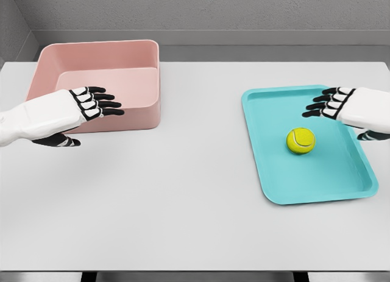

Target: Put the tennis from the blue tray into the pink basket with both arms

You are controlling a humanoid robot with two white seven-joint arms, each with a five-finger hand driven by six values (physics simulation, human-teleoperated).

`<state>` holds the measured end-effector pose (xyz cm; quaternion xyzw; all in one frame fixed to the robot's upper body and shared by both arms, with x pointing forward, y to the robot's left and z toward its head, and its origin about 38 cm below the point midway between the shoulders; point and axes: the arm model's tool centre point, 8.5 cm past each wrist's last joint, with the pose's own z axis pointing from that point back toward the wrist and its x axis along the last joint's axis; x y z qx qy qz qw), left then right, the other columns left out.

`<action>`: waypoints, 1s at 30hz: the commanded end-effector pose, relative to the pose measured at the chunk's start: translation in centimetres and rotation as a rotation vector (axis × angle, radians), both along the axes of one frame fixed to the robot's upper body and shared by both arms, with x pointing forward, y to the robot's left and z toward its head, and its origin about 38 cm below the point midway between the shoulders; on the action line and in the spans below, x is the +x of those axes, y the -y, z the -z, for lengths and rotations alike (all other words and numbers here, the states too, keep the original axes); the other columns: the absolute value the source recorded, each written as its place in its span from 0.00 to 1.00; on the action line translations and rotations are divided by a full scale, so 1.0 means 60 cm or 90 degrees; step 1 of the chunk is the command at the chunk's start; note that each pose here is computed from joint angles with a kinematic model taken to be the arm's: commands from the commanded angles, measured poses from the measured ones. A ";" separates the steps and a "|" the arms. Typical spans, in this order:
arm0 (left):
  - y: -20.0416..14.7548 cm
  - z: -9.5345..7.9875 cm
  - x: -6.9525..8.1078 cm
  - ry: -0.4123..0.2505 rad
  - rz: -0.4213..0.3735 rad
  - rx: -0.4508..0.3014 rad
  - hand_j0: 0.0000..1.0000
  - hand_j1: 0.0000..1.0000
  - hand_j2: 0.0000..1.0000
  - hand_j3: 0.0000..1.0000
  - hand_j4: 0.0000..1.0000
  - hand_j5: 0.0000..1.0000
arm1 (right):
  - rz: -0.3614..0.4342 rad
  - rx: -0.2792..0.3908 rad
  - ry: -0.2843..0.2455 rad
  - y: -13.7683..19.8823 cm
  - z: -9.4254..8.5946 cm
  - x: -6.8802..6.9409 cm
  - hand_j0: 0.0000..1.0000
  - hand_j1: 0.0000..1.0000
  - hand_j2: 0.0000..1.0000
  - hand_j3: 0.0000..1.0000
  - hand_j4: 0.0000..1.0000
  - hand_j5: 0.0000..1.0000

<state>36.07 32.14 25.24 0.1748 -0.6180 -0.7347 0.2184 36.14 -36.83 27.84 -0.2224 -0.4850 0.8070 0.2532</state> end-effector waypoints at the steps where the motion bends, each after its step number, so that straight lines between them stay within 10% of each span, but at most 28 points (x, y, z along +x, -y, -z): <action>1: -0.001 -0.001 0.000 -0.001 -0.001 -0.003 1.00 1.00 1.00 1.00 1.00 1.00 | 0.003 0.001 0.000 0.006 -0.008 -0.002 1.00 1.00 1.00 1.00 1.00 1.00; 8: 0.000 -0.001 0.000 -0.001 -0.001 -0.004 1.00 1.00 1.00 1.00 1.00 1.00 | -0.019 0.016 -0.047 -0.025 0.049 -0.003 1.00 1.00 1.00 1.00 1.00 1.00; 15: 0.000 -0.001 0.000 -0.001 -0.001 -0.004 1.00 1.00 1.00 1.00 1.00 1.00 | 0.032 0.095 -0.087 -0.022 0.109 0.045 1.00 1.00 1.00 1.00 1.00 1.00; 30: 0.000 0.000 0.000 -0.002 -0.001 -0.005 1.00 1.00 1.00 1.00 1.00 1.00 | 0.056 0.092 -0.157 -0.042 0.192 0.084 1.00 1.00 1.00 1.00 1.00 1.00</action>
